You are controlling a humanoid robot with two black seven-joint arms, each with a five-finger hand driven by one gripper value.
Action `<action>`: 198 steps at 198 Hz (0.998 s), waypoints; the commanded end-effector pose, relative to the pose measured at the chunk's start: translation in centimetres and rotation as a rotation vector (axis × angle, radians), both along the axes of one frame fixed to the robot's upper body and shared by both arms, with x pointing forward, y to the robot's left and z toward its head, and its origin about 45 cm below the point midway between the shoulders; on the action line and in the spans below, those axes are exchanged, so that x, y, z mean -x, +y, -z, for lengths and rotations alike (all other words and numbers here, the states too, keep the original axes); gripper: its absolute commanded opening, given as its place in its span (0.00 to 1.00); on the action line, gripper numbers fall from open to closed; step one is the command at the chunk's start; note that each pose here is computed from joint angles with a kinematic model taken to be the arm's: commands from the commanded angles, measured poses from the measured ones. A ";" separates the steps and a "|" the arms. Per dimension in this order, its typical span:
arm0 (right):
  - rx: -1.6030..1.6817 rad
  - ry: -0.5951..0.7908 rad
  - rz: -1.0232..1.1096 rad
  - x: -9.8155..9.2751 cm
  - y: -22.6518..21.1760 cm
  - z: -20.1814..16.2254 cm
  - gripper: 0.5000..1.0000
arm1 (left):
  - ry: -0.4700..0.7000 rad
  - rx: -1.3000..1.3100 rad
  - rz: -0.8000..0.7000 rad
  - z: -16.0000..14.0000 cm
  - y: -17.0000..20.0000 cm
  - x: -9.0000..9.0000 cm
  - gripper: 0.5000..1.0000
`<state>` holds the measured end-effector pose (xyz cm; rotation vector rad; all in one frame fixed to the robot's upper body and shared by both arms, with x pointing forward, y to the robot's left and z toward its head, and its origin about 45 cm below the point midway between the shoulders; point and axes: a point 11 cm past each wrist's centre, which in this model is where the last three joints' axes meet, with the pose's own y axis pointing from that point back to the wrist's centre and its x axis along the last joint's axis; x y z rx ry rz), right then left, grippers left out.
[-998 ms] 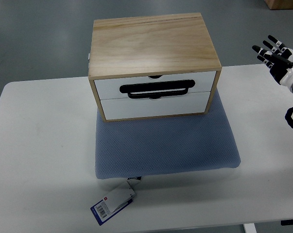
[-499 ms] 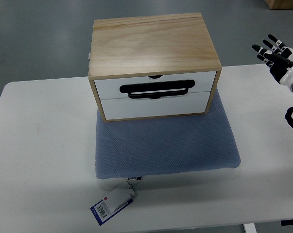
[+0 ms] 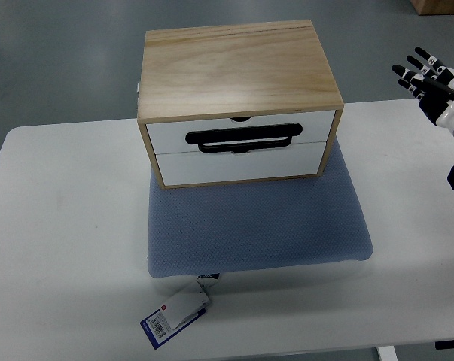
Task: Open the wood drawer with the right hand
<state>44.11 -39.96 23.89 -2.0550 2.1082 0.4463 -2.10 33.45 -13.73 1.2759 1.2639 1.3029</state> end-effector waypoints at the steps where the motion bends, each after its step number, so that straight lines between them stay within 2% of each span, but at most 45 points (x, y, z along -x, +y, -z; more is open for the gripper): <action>1: 0.009 -0.005 0.004 0.0 -0.4 -0.4 0.87 | -0.001 0.000 0.000 0.0 0.0 0.0 1.00; 151: 0.033 -0.034 0.038 -0.1 -2.7 -2.5 0.87 | 0.000 -0.001 0.000 0.0 0.0 0.0 1.00; 198: 0.147 -0.029 0.046 0.8 -6.0 -4.4 0.86 | 0.000 0.000 0.000 0.0 0.0 0.0 1.00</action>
